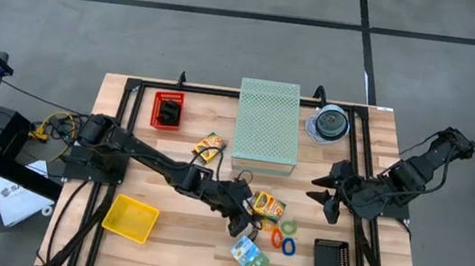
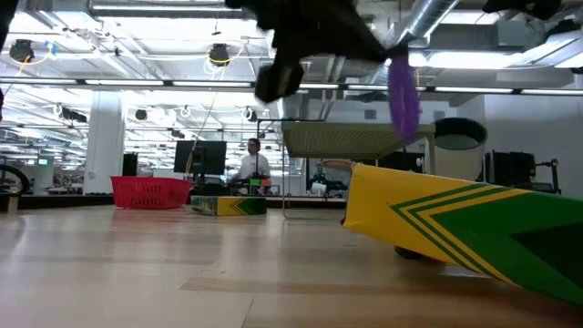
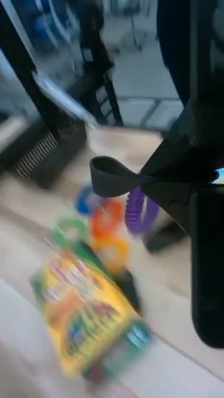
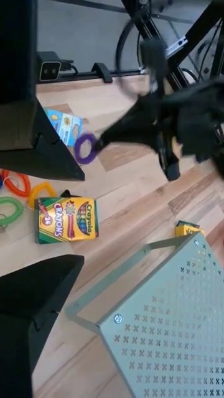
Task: Pick & Place Office Desk Supplies
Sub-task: Put the black rubber band into the red bin
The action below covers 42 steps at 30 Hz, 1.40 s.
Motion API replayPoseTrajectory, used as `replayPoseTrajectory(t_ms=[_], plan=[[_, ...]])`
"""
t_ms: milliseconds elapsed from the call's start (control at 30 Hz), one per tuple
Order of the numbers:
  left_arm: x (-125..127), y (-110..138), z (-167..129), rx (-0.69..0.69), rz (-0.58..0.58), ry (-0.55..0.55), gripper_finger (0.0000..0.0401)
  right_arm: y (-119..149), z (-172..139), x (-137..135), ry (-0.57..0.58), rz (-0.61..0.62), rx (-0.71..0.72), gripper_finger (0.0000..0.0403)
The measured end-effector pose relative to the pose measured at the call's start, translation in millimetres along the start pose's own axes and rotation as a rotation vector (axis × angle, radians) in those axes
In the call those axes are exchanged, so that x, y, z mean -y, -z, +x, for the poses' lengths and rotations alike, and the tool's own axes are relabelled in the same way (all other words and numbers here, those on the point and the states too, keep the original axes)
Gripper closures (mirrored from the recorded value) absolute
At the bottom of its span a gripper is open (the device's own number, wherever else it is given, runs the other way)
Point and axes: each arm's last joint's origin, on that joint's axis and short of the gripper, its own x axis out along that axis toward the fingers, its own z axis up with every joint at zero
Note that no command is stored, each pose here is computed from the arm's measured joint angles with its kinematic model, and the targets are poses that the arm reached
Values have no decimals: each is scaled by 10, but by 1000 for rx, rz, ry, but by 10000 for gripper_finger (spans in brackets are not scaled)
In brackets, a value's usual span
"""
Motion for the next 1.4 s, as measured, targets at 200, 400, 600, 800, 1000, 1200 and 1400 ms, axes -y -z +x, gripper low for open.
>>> replayPoseTrajectory(t_ms=[200,400,600,800,1000,1200,1400], plan=[[46,-73,-13,111,-26,71,398,12,-10,-9,-3,-1,4,201],[9,-93,-15,103,-51,57,397,11,-8,-8,-1,2,5,201],[18,-161,-24,176,-65,63,397,32,14,-10,-2,3,5,201],[15,-121,-7,162,-73,47,398,196,115,-4,-10,21,-24,201],[36,-49,-3,156,-69,10,398,306,149,-44,-54,52,-27,201],[79,4,6,171,-60,-3,398,304,146,-52,-59,57,-21,201],[165,36,-8,263,-70,-17,397,295,146,-63,-69,66,-14,201]])
